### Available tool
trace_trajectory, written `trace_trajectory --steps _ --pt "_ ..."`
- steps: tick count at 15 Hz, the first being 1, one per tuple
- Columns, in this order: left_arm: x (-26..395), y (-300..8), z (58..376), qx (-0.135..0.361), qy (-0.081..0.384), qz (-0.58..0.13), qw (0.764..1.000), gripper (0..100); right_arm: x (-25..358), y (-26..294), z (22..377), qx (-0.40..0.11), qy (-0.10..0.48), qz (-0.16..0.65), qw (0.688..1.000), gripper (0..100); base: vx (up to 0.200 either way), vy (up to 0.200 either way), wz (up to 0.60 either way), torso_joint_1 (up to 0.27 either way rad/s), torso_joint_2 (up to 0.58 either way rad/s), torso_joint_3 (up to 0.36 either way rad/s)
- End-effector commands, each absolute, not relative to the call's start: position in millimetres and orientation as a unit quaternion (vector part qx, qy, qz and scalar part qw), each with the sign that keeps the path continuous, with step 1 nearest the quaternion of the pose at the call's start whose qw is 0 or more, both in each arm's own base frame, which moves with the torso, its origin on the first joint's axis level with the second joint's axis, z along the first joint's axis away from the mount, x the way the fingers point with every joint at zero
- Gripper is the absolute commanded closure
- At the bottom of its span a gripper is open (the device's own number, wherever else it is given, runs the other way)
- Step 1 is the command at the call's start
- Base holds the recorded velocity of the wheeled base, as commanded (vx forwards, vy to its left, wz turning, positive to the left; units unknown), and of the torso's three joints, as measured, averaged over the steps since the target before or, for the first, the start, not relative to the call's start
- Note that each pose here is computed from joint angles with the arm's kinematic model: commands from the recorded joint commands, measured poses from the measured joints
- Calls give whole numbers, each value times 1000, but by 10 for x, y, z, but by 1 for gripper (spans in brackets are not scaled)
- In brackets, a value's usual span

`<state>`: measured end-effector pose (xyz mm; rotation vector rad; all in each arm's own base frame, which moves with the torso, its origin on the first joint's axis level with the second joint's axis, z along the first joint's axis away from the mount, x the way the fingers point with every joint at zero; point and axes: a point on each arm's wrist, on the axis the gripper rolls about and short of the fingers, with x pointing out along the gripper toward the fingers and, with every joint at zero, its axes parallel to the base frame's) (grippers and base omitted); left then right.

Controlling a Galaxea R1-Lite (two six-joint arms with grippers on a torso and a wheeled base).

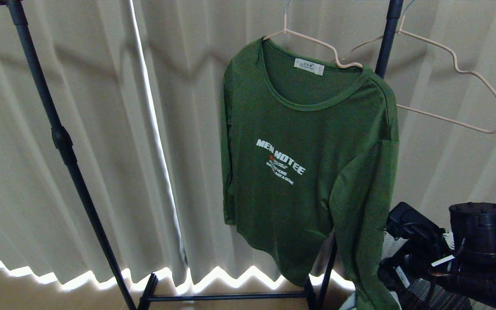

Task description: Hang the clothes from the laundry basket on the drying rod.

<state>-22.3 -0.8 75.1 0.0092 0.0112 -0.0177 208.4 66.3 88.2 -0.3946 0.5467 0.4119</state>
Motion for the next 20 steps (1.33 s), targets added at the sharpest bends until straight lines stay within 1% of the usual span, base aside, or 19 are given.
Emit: trace_trajectory --steps 1,3,5,7,11,14,17,20 --pt "-222 -8 752 4 6 -9 1000 0 2033 836 981 -170 233 242 926 0 0 0 0 0 0 0" --pt "-222 -8 752 4 6 -9 1000 0 2047 1069 1154 -108 177 272 940 0 0 0 0 0 0 0" --pt "-222 -8 752 4 6 -9 1000 0 2080 1169 1281 -74 136 282 947 0 0 0 0 0 0 0" --pt "-222 -8 752 4 6 -9 1000 0 2103 1185 1344 -60 114 282 951 0 0 0 0 0 0 0" --pt "-222 -8 752 4 6 -8 1000 0 2116 1028 1098 -88 165 249 950 0 0 0 0 0 0 0" --pt "-222 -8 752 4 6 -8 1000 0 2123 746 891 -133 209 201 948 0 0 0 0 0 0 0" --pt "-222 -8 752 4 6 -8 1000 0 1925 645 816 -152 261 197 933 0 0 0 0 0 0 0" --pt "-222 -8 752 4 6 -9 1000 0 1827 615 769 -162 339 200 905 0 0 0 0 0 0 0"
